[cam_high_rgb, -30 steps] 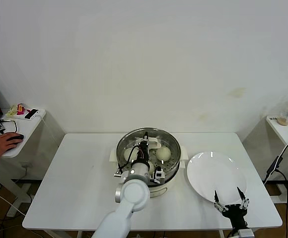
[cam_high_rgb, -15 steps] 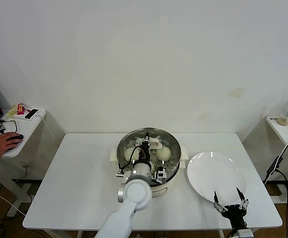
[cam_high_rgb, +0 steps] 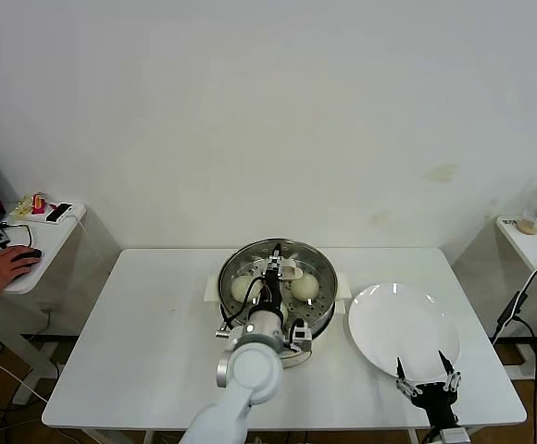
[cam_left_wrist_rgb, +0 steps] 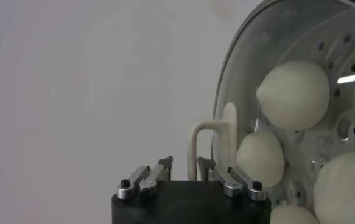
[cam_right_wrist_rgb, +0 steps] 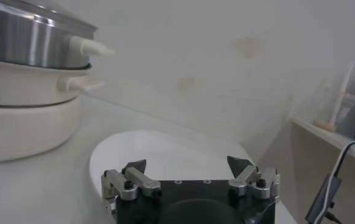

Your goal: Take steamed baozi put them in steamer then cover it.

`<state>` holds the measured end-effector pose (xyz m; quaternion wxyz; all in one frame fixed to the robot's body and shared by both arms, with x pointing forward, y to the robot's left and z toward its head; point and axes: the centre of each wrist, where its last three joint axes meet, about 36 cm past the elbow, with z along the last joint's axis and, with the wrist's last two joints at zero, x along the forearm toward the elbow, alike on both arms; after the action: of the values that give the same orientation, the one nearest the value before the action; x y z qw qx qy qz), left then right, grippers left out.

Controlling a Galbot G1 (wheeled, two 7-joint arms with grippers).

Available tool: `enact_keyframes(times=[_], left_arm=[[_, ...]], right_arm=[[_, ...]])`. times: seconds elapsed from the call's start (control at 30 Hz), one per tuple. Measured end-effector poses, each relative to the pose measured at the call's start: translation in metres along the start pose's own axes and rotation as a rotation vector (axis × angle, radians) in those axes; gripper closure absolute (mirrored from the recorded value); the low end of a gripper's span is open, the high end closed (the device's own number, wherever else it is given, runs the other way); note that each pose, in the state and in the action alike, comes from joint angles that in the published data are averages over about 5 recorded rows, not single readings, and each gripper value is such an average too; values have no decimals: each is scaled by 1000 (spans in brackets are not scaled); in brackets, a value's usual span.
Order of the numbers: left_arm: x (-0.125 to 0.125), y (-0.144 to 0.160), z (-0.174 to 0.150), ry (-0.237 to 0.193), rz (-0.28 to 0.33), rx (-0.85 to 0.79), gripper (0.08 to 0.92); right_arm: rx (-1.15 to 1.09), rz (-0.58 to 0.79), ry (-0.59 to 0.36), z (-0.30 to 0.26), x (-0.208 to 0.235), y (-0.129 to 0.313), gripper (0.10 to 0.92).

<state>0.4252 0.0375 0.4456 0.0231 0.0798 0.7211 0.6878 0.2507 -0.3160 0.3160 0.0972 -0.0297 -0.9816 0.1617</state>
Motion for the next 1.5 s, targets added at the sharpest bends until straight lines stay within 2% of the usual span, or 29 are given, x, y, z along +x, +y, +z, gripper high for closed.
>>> enact_keyframes(times=[0.23, 0.37, 0.6, 0.8, 0.93, 1.17, 1.33, 1.5], left_arm=[[27, 2, 11, -31, -27, 35, 291], [48, 2, 25, -51, -49, 68, 200], [86, -4, 62, -96, -90, 207, 177], [108, -23, 108, -122, -116, 502, 177], [126, -37, 140, -85, -135, 734, 177], [158, -62, 172, 24, -128, 1114, 177], [176, -78, 185, 99, -130, 1282, 177], [191, -88, 190, 156, -134, 1390, 177]], right_arm=[[4, -4, 6, 2, 3, 0, 200], [7, -7, 9, 4, 3, -1, 200], [1, -14, -5, 4, 3, -1, 200], [-18, -33, -19, 4, 4, -1, 200], [-34, -52, -34, 2, 7, -1, 200], [-84, -93, -57, -4, 18, -1, 200], [-116, -139, -58, -9, 31, -2, 200], [-140, -185, -45, -13, 46, -1, 200]])
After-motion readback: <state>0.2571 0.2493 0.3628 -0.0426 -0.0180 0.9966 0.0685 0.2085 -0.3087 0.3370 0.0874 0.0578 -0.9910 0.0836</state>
